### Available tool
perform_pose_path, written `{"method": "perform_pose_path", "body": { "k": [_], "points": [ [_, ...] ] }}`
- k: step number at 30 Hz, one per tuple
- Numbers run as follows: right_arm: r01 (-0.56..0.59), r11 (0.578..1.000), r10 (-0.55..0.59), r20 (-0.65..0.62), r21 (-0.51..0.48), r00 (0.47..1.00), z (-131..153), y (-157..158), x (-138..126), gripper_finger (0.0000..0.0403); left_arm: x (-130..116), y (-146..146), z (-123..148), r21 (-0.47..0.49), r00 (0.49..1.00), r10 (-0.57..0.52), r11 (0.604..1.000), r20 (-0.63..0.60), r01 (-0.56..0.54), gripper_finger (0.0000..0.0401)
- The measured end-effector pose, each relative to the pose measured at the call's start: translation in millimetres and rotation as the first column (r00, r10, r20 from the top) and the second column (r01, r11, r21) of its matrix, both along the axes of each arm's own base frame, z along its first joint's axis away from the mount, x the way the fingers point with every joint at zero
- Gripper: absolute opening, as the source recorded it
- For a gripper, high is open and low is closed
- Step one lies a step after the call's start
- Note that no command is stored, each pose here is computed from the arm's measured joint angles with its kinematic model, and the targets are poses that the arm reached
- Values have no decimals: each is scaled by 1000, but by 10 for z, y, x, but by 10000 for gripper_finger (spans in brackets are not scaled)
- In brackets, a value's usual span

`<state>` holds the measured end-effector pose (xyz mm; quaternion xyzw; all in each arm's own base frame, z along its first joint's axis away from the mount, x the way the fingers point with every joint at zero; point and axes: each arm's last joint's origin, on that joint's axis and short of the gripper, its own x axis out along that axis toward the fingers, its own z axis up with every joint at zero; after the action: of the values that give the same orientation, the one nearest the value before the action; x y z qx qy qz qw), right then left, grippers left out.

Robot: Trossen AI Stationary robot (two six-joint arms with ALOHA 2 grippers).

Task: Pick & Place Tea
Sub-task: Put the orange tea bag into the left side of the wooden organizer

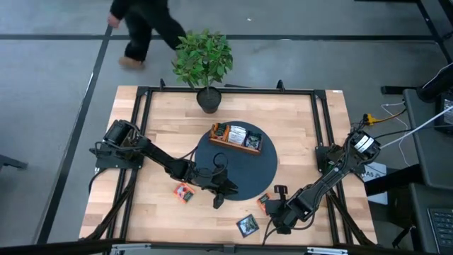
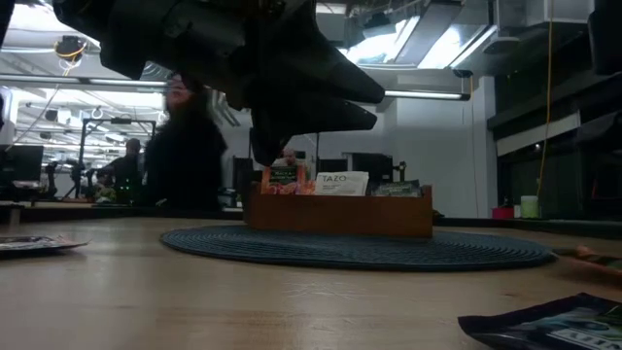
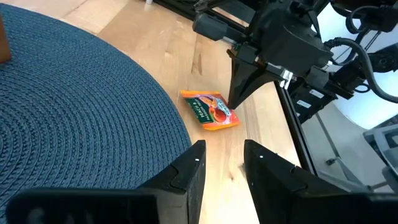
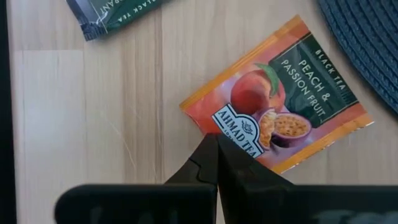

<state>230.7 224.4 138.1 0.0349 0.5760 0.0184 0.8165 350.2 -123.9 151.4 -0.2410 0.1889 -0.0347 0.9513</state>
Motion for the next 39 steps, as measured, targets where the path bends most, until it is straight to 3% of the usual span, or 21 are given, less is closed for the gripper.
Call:
{"method": "perform_pose_path", "body": {
  "k": [7, 14, 26, 30, 39],
  "points": [
    [1, 1000, -1, -2, -3, 1000, -20, 3, 4, 0, 2, 12, 1, -41, 998, 59, 997, -4, -59, 107],
    [-1, 1000, 1, 15, -11, 1000, -134, 49, 55, 0, 22, 70, 1, -164, 993, 118, 979, -30, -121, 112],
    [-27, 999, 28, 62, -18, 998, -138, 52, 104, 0, 48, 92, 17, -331, 988, 131, 932, -79, -150, 183],
    [-22, 1000, 23, 70, -18, 997, -140, 26, 139, 0, 144, 15, -6, -334, 991, 107, 934, -84, -129, 198],
    [-22, 999, 26, 94, -42, 995, -142, 6, 164, 0, 597, -141, -351, -387, 986, -74, 922, -148, 11, 202]
  ]
}}
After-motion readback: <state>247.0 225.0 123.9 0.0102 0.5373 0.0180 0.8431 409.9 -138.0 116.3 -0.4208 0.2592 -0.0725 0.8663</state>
